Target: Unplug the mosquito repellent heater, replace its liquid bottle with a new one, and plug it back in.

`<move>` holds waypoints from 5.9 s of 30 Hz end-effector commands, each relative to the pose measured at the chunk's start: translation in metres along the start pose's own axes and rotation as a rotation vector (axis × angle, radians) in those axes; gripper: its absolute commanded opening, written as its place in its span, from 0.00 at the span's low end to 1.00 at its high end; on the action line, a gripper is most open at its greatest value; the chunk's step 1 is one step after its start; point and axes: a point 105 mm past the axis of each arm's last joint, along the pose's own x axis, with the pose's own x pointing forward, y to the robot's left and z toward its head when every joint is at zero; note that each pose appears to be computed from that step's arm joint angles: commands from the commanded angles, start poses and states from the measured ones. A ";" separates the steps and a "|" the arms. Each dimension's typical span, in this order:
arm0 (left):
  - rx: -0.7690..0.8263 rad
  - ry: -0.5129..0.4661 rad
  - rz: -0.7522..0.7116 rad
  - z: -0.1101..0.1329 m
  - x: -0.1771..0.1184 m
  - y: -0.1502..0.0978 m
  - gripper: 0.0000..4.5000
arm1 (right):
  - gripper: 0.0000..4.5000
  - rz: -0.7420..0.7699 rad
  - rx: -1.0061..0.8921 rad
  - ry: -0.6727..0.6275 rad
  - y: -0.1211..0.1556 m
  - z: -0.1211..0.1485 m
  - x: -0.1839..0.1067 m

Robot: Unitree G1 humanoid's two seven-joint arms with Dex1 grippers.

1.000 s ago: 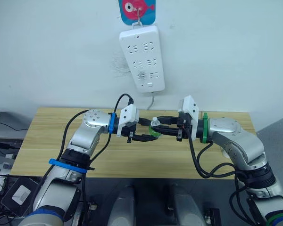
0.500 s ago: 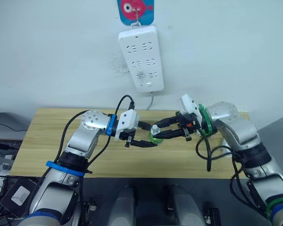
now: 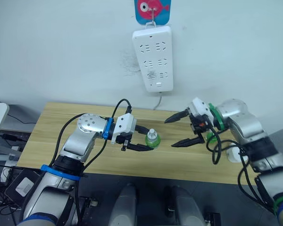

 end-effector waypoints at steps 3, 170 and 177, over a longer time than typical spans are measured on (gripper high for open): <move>0.021 -0.012 0.049 0.000 -0.003 0.008 0.48 | 0.99 -0.256 0.017 -0.105 0.013 0.027 0.003; 0.030 -0.021 0.053 0.003 -0.004 0.024 0.48 | 0.05 -0.311 0.053 -0.456 0.011 0.120 0.018; 0.006 -0.015 0.079 -0.007 -0.007 0.014 0.48 | 0.05 -0.748 0.105 -0.451 -0.031 0.108 -0.044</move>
